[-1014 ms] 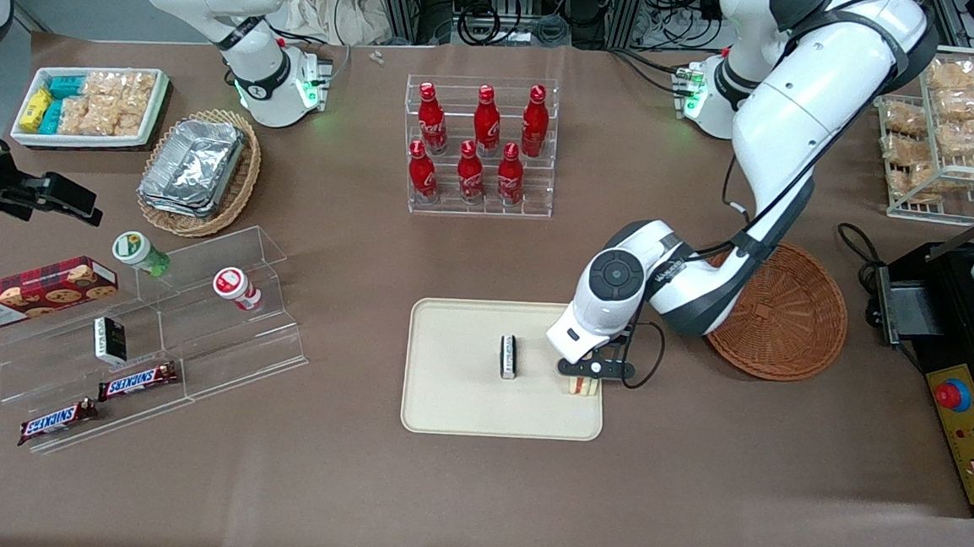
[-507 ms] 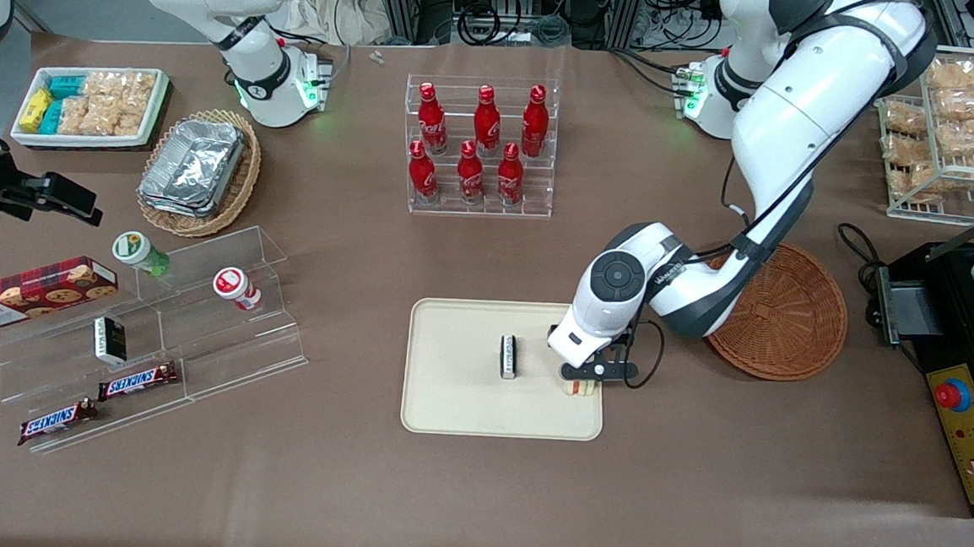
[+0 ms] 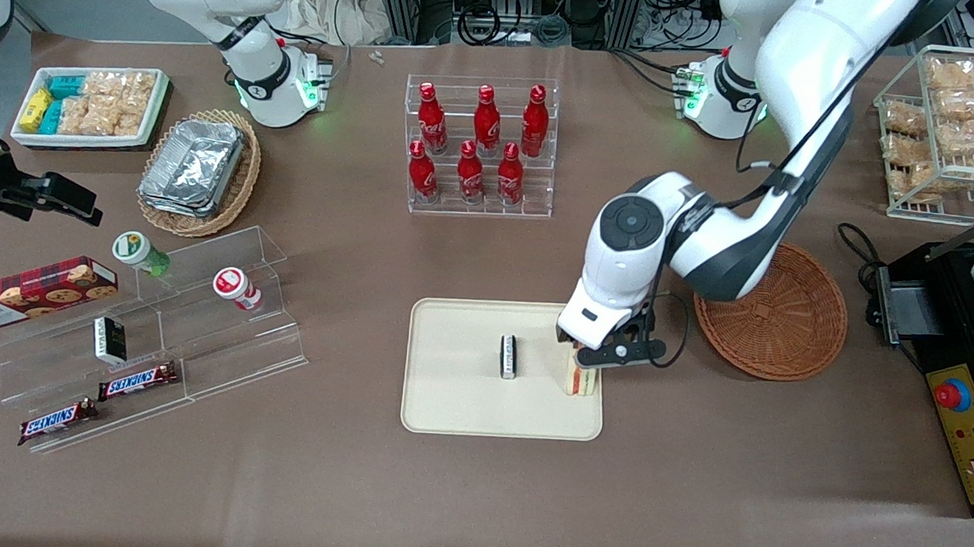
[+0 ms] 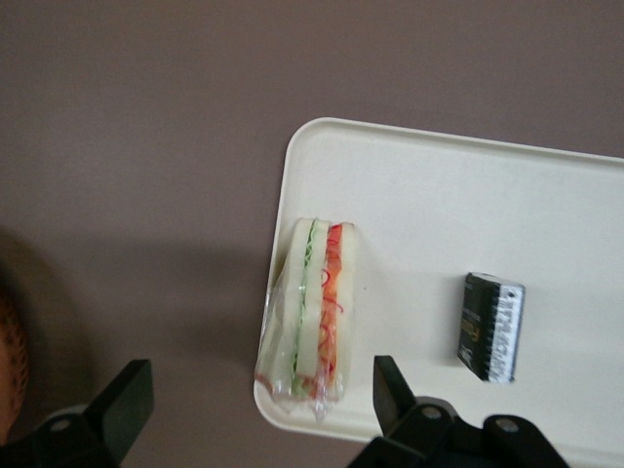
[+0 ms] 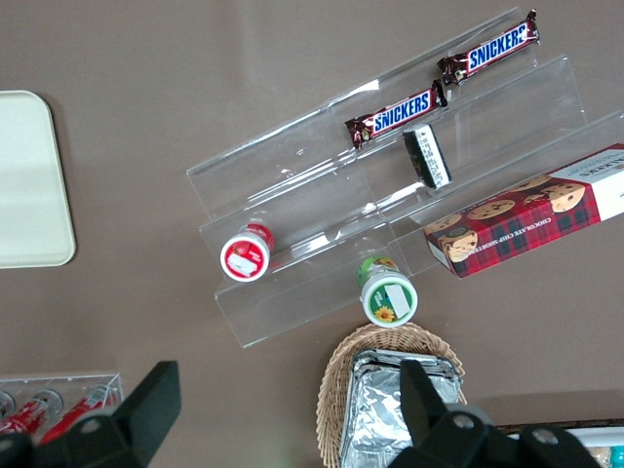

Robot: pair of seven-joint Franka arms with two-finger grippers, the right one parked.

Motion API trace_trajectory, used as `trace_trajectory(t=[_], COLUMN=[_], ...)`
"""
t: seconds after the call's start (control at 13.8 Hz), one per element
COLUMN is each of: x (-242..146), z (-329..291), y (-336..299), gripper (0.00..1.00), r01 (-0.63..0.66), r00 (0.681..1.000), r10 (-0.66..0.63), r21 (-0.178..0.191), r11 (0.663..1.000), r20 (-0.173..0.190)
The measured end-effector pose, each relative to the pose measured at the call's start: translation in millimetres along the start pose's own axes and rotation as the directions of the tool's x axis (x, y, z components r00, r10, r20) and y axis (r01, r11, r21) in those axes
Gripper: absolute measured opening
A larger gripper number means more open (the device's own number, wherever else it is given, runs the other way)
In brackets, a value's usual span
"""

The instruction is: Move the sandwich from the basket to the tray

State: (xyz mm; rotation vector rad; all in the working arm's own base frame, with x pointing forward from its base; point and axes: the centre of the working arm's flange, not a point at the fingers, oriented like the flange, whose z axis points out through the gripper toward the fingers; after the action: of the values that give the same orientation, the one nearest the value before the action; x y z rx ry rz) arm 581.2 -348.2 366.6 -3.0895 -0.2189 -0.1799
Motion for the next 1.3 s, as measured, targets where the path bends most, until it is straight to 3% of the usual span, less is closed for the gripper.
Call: trace_trajectory(t=[0.14,0.29,0.58,0.87,1.09,1.3], x=[-0.9,14.3,49.3,59.0,59.0,40.3], z=[-38.1,-70.0,-126.3,-164.6,-172.8,-188.3], y=[-17.4,-58.6,-164.7,-252.3,-287.5,-302.4], gripper=[1.00,1.00,1.00,1.00,1.00,1.00], r01=[-0.054,-0.085,-0.089,-0.085,-0.083,-0.064], r00=[0.996,0.992,0.989,0.988,0.986,0.988], r10=[0.055,0.086,0.092,0.088,0.089,0.069], r21=[-0.016,-0.013,-0.035,-0.026,-0.048,-0.037], r11=[0.998,0.996,0.995,0.996,0.995,0.997], r20=[0.068,0.098,0.114,0.129,0.141,0.140])
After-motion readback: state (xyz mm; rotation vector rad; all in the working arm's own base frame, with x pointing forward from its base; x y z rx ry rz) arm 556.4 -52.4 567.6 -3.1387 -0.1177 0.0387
